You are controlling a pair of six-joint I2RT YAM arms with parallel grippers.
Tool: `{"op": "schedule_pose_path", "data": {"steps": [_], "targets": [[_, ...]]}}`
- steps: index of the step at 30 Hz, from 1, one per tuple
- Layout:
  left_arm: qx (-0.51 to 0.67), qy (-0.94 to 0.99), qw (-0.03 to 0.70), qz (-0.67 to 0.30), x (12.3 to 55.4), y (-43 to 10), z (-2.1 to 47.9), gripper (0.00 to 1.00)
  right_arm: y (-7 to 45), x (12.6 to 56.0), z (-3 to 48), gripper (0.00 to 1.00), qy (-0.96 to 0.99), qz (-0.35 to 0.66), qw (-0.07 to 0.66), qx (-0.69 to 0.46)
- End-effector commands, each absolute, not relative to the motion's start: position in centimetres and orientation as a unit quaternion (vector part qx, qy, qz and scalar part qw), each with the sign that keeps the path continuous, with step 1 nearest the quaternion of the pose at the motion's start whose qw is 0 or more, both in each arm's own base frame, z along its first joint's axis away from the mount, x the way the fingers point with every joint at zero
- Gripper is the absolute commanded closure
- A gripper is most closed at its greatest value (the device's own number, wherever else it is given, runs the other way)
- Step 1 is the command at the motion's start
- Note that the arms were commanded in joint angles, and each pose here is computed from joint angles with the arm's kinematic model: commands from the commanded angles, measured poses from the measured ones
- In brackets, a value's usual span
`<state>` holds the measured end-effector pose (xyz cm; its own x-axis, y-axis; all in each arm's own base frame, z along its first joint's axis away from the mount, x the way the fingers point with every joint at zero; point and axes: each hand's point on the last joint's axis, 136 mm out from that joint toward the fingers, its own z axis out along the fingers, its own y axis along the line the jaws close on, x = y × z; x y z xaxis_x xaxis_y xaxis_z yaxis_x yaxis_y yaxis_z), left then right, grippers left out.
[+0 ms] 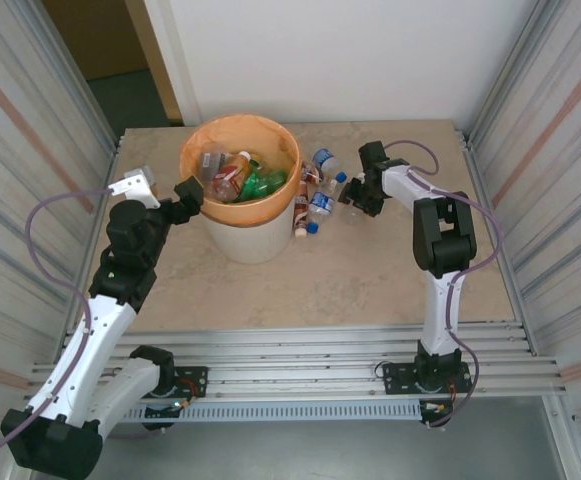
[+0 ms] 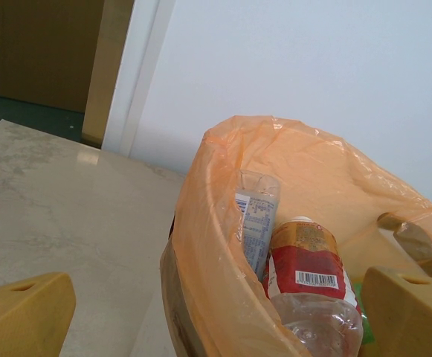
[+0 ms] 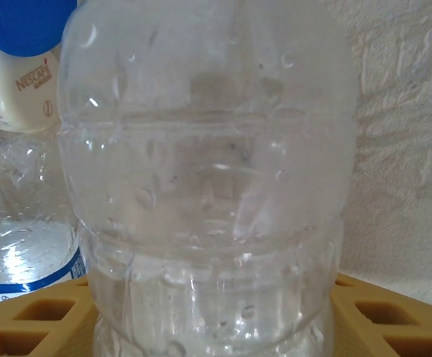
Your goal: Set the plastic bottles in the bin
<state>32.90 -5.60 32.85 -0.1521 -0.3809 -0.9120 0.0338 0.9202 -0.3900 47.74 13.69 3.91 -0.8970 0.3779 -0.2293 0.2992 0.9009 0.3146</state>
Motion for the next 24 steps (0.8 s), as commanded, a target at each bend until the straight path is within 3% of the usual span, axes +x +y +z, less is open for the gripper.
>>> {"op": "schedule_pose_path", "data": {"steps": [1,9,24], "targets": [[-0.125,0.735,0.647,-0.161,32.8,-5.2,33.3,0.01,13.1,46.8,2.6,0.47,0.969,0.124,0.124,0.176],[-0.121,0.728,0.654,-0.165,32.6,-5.3,33.8,0.01,12.5,46.3,5.5,0.5,0.966,0.12,0.152,0.169],[-0.106,0.717,0.664,-0.185,32.1,-5.9,35.8,0.01,13.2,44.4,15.9,0.52,0.944,0.142,0.262,0.141]]}}
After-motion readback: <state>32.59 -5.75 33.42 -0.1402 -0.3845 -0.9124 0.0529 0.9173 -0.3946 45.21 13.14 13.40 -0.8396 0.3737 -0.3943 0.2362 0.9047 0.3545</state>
